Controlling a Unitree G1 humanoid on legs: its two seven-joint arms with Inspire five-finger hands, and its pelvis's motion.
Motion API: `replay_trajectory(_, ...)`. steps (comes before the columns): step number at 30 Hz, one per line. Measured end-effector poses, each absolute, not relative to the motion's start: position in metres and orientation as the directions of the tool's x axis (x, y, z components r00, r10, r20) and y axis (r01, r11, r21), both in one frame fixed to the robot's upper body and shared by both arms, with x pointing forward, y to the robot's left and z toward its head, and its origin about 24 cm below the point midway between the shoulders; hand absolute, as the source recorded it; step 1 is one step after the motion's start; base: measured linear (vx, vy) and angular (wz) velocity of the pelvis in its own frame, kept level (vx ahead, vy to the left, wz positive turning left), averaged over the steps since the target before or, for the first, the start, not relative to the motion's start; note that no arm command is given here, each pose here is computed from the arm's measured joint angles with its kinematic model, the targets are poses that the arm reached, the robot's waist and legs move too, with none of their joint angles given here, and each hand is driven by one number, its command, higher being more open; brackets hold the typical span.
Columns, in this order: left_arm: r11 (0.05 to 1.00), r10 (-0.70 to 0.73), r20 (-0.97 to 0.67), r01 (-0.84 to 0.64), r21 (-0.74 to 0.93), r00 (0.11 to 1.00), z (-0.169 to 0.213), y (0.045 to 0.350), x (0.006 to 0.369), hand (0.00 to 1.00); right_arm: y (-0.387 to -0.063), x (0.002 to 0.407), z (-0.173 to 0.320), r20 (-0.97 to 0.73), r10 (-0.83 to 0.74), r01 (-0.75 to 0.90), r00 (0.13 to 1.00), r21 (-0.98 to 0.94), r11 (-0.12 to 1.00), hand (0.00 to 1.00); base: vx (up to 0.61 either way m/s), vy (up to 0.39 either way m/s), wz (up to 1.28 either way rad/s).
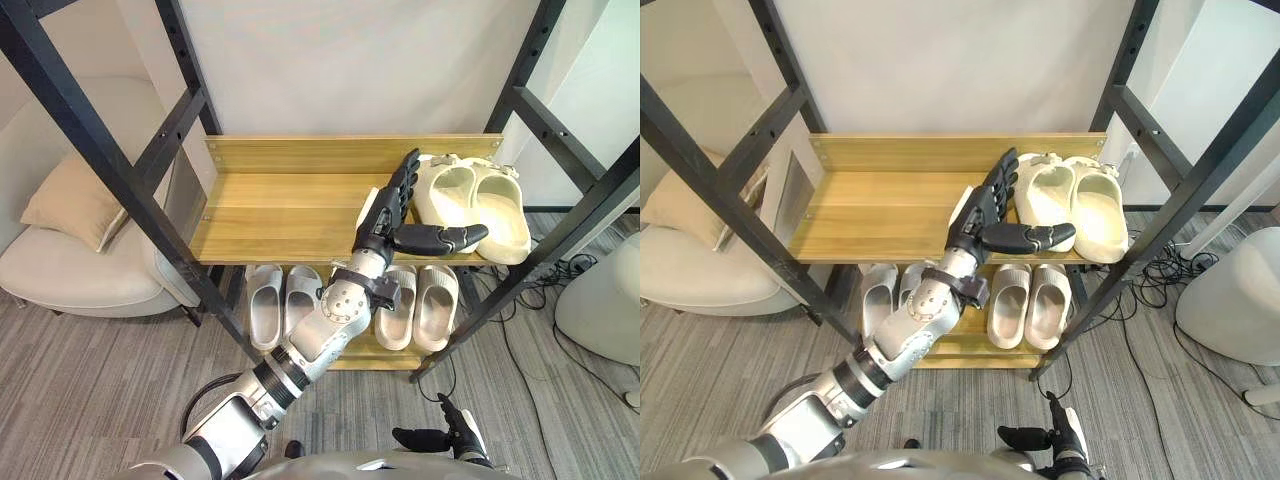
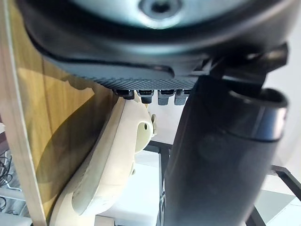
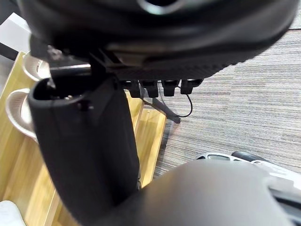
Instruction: Organize the slippers on the shoe rack
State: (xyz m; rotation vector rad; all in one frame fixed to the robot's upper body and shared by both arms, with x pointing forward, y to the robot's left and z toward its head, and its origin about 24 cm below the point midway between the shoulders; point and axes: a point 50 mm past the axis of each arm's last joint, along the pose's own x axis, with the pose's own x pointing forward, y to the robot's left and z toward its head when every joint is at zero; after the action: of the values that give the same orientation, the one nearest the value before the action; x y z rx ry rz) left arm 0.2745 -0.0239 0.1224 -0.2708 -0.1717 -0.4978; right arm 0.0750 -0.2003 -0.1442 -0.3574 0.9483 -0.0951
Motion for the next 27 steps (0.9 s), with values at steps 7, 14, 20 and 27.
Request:
replay_trajectory(7, 0.846, -0.437, 0.253, 0.490, -0.209, 0.863, 0.127, -0.023, 0.277, 1.00, -0.200, 0.075, -0.144, -0.777, -0.235, -0.076, 0.584, -0.340, 0.937, 1.00, 0.00, 0.000, 0.00)
replay_trajectory(14, 0.893, -0.390, 0.132, 0.409, -0.189, 0.911, 0.092, -0.005, 0.283, 1.00, -0.200, 0.076, -0.145, -0.781, -0.234, -0.079, 0.578, -0.340, 0.937, 1.00, 0.00, -0.001, 0.00)
replay_trajectory(20, 0.895, -0.404, 0.130, 0.420, -0.147, 0.906, 0.087, 0.001, 0.285, 1.00, -0.199, 0.078, -0.146, -0.781, -0.231, -0.080, 0.579, -0.337, 0.938, 1.00, 0.00, 0.000, 0.00)
replay_trajectory(27, 0.892, -0.409, 0.144, 0.428, -0.144, 0.901, 0.087, 0.003, 0.282, 1.00, -0.198, 0.080, -0.147, -0.788, -0.219, -0.091, 0.575, -0.328, 0.940, 1.00, 0.00, 0.000, 0.00)
